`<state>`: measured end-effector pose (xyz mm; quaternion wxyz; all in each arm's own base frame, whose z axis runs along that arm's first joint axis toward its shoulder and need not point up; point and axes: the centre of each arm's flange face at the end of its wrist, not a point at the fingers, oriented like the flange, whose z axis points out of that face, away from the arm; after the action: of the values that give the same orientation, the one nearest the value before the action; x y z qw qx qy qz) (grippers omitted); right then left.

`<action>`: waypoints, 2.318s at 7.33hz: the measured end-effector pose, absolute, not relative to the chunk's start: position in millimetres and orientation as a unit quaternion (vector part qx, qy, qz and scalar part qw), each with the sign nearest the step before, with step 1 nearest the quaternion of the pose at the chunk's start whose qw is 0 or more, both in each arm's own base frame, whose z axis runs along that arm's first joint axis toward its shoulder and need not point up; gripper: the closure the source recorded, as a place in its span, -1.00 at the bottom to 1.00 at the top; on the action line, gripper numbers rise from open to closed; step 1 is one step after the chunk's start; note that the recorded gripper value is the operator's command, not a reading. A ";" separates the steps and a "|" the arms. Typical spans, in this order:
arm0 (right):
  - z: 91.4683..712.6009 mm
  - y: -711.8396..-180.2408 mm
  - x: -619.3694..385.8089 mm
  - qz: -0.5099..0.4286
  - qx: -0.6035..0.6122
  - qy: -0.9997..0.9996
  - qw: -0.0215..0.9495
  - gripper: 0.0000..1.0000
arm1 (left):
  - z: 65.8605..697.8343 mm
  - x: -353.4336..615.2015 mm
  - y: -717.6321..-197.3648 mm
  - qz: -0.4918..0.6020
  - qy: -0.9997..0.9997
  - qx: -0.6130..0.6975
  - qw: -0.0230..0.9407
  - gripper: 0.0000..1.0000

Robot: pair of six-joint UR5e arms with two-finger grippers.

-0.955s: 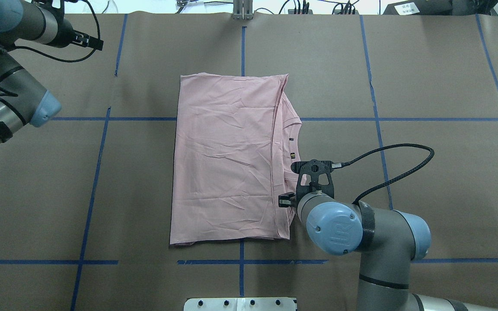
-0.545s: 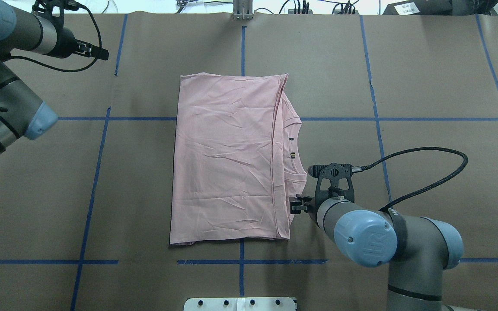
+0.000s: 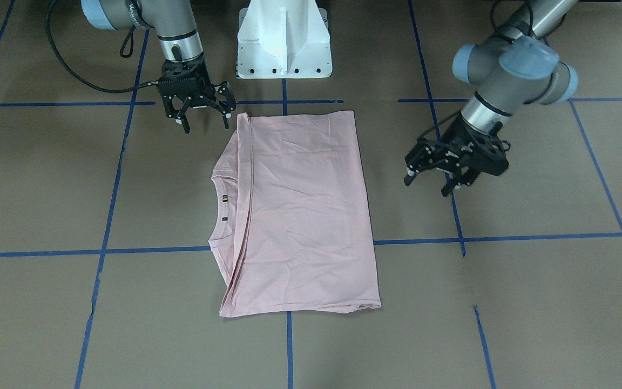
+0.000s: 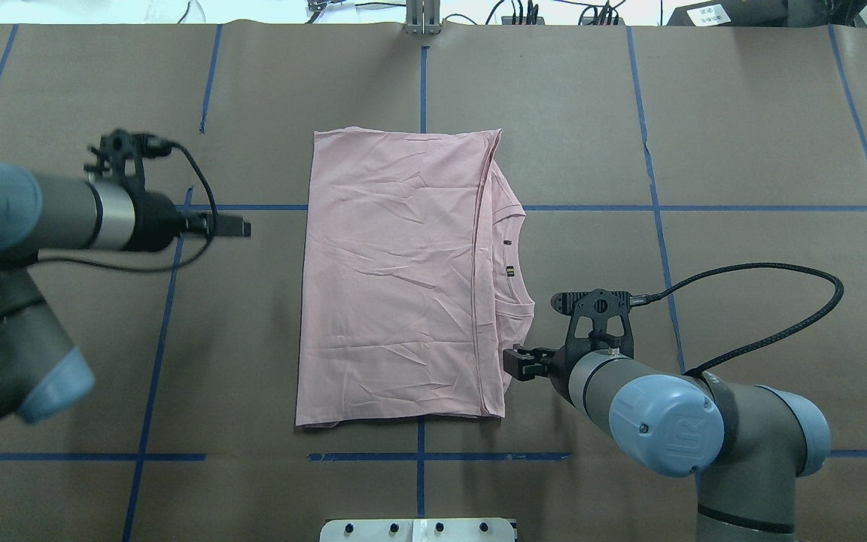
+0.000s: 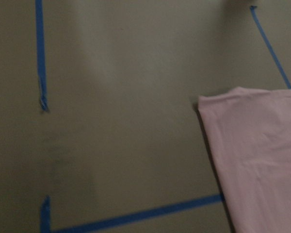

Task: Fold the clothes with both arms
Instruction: 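Lower the left gripper to the shirt edge nearest the robot, then grasp the near shirt edge with both grippers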

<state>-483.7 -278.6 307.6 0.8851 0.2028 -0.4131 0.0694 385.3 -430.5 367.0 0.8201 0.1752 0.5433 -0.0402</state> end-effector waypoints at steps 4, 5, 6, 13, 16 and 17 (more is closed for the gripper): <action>306.6 -278.5 -484.6 0.077 0.202 -0.415 0.884 -1.00 | 337.9 487.3 -310.1 -0.101 0.519 0.095 0.843 -1.00; 306.3 -278.0 -485.0 0.079 0.201 -0.416 0.883 -1.00 | 326.5 505.2 -300.7 -0.102 0.503 0.086 0.854 -1.00; 306.2 -277.3 -485.5 0.080 0.200 -0.417 0.883 -1.00 | 319.1 519.3 -289.9 -0.100 0.490 0.076 0.862 -1.00; 307.9 -275.2 -486.8 0.080 0.199 -0.415 0.884 -1.00 | 318.2 539.0 -251.8 -0.095 0.483 0.046 0.869 -0.64; 307.6 -275.2 -487.0 0.080 0.199 -0.416 0.884 -1.00 | 321.6 538.2 -249.4 -0.098 0.481 0.045 0.870 -0.52; 307.7 -275.1 -486.9 0.080 0.199 -0.416 0.884 -1.00 | 323.2 537.6 -249.1 -0.098 0.480 0.045 0.871 -0.29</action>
<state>-486.9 -275.1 307.7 0.8838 0.1993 -0.4156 0.0797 537.6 -249.1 323.2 0.8708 0.0447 0.4797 -0.0981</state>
